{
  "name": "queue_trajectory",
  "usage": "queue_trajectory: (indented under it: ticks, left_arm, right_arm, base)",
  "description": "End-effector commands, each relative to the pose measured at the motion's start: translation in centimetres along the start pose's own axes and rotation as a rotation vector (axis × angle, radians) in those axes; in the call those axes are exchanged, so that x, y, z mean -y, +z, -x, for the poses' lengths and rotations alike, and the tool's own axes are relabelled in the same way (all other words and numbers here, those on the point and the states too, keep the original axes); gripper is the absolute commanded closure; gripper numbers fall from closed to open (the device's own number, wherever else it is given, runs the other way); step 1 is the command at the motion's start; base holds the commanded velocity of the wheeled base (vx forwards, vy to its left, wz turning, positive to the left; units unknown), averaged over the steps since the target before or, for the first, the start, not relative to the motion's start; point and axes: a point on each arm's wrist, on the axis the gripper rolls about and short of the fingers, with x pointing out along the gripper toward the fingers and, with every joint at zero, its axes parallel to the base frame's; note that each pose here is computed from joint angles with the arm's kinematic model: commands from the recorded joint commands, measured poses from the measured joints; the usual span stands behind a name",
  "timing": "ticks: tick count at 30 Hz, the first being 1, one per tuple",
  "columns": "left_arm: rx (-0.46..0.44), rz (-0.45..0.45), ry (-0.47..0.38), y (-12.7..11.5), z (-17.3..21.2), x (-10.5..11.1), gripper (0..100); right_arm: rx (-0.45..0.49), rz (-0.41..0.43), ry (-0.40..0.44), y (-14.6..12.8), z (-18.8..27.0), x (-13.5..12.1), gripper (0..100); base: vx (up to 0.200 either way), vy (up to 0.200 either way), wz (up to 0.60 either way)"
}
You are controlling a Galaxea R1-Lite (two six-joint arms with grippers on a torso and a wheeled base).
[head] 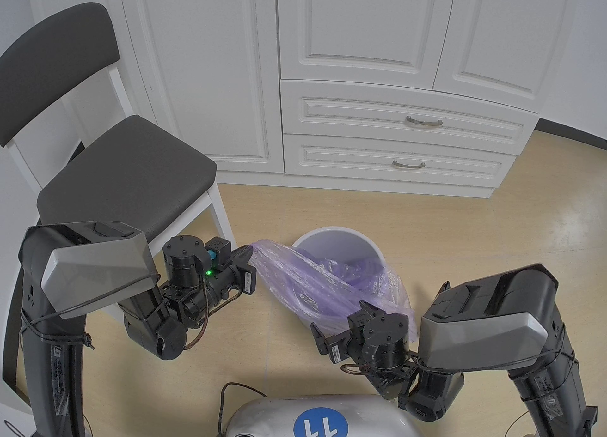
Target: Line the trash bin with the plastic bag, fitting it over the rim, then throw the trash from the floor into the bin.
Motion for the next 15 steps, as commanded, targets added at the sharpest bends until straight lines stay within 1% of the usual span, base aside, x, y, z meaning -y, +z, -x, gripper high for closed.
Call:
queue_trajectory:
  ticks: [1,7,8,12,15]
  left_arm:
    - [-0.003,0.0,-0.001,-0.1,0.0,0.0,100]
    - [-0.003,-0.001,-0.001,-0.1,0.0,0.0,100]
    - [-0.003,-0.001,-0.001,-0.1,0.0,0.0,100]
    - [-0.004,-0.001,-0.001,-0.1,0.0,0.0,100]
    - [-0.003,0.0,-0.001,-0.1,0.0,0.0,100]
  right_arm:
    - [-0.011,0.013,-0.017,-1.8,-0.7,-1.1,0]
    - [0.026,-0.005,-0.06,-1.6,-1.9,-1.5,0]
    - [0.045,-0.013,-0.1,-1.6,-2.8,-1.5,0]
    - [0.061,-0.013,-0.164,-2.1,-3.9,-1.7,0]
    - [0.075,-0.006,-0.209,-1.8,-4.7,-1.2,0]
  base:
    - [0.0,0.0,0.0]
    - [0.0,0.0,0.0]
    - [0.0,0.0,0.0]
    - [0.0,0.0,0.0]
    - [0.0,0.0,0.0]
